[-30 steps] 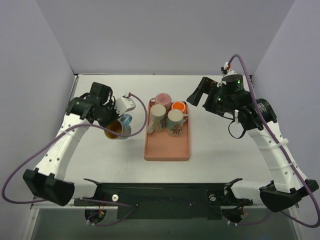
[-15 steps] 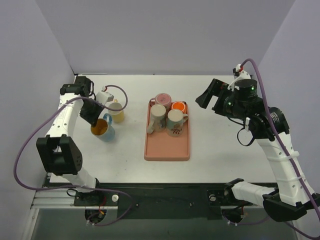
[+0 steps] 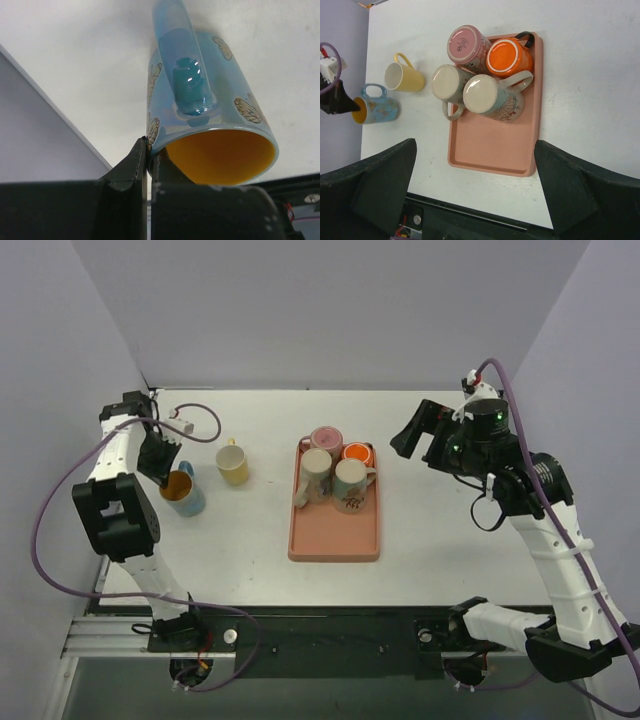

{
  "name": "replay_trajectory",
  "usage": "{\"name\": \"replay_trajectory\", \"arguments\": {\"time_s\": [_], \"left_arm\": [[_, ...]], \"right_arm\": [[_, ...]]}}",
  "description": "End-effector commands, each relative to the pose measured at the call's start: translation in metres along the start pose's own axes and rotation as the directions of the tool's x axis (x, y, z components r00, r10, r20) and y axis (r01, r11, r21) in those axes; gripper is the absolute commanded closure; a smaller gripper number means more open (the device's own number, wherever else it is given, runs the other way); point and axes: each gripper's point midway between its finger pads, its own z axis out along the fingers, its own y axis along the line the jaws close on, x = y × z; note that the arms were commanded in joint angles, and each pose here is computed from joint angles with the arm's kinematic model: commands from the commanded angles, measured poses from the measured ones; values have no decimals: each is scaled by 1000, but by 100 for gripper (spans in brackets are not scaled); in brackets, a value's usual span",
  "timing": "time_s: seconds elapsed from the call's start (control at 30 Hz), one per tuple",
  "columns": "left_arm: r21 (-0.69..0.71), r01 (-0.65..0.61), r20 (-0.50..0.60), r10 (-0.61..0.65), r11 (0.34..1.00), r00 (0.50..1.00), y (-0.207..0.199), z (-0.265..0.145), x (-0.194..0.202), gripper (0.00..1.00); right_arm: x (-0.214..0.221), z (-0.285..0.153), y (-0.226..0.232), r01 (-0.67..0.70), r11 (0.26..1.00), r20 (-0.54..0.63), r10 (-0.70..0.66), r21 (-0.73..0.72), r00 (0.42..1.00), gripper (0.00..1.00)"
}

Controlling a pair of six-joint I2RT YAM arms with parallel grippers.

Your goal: Turn the mug right side up

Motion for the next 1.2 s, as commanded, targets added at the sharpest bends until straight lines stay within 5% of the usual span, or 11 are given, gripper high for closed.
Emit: {"name": "replay_trajectory", "arguments": {"time_s": [0.0,0.27,0.33,0.47,0.53,0.77,0.87,1.17], "left_arm": [[-25,88,109,-85,996,990,26,5,-51,100],[-45,125,42,-123,991,992,38,30,-62,100],[-43,132,43,-130,990,991,37,28,-62,91],[-48,141,137,-133,989,982,41,3,-78,50],[-55,139,191,-127,989,973,45,-14,-87,38],[-74,113,369,-78,991,926,46,-85,-108,33],[-96,108,442,-54,990,895,43,-113,-113,33],[-113,21,587,50,993,808,-11,-174,-107,32]], "right_arm": [[12,12,-17,126,992,-32,-125,29,992,0],[74,42,-55,412,908,-235,-418,-77,877,0],[84,49,-57,462,875,-251,-484,-143,838,0],[96,63,-54,557,772,-248,-629,-304,737,3],[97,75,-53,602,712,-224,-693,-361,685,5],[105,119,-50,647,451,-79,-851,-615,519,14],[110,140,-62,704,273,28,-923,-656,384,14],[123,183,-83,702,118,80,-967,-702,243,15]]}}
